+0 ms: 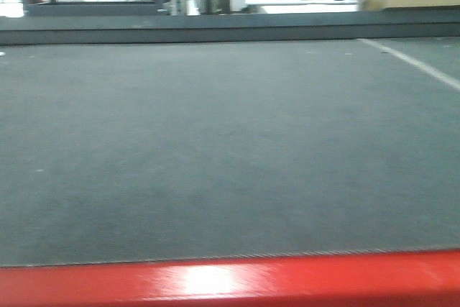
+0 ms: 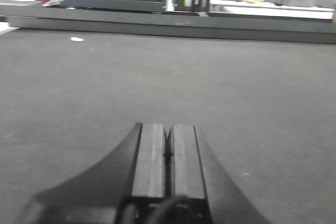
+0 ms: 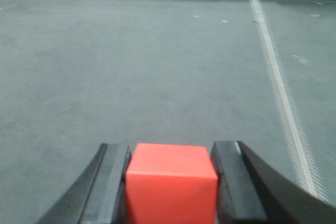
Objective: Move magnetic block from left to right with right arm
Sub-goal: 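Hold the red cube in the right gripper while the base turns away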
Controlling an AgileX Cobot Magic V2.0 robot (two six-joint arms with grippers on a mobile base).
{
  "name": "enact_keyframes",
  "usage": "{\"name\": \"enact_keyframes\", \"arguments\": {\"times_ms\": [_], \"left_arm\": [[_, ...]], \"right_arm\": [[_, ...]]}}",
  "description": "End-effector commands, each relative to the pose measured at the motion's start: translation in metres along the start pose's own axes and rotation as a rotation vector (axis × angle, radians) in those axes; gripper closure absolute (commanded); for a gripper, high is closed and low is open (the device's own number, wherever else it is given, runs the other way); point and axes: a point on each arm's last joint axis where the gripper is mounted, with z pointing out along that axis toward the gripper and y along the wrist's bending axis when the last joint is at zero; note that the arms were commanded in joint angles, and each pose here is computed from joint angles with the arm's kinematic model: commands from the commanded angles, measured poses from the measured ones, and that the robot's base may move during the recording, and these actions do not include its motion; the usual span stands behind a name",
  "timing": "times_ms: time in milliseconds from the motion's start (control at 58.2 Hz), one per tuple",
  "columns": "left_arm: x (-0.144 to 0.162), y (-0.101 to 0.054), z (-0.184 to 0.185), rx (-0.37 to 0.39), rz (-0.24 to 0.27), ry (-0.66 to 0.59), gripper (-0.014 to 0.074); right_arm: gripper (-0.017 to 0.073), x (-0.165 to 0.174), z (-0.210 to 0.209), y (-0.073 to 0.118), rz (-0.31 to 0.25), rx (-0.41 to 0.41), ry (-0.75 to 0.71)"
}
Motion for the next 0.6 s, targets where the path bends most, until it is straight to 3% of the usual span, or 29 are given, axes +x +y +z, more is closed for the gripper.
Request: {"name": "enact_keyframes", "arguments": {"times_ms": [0, 584], "left_arm": [[-0.0062, 0.0002, -0.0011, 0.001, -0.011, -0.089, 0.072], [-0.0062, 0.0002, -0.0011, 0.001, -0.011, -0.089, 0.072]], "right_arm": [[0.033, -0.0153, -0.0026, 0.0012, -0.023, -0.005, -0.108], [0.033, -0.0153, -0.0026, 0.0012, -0.023, -0.005, -0.108]]}}
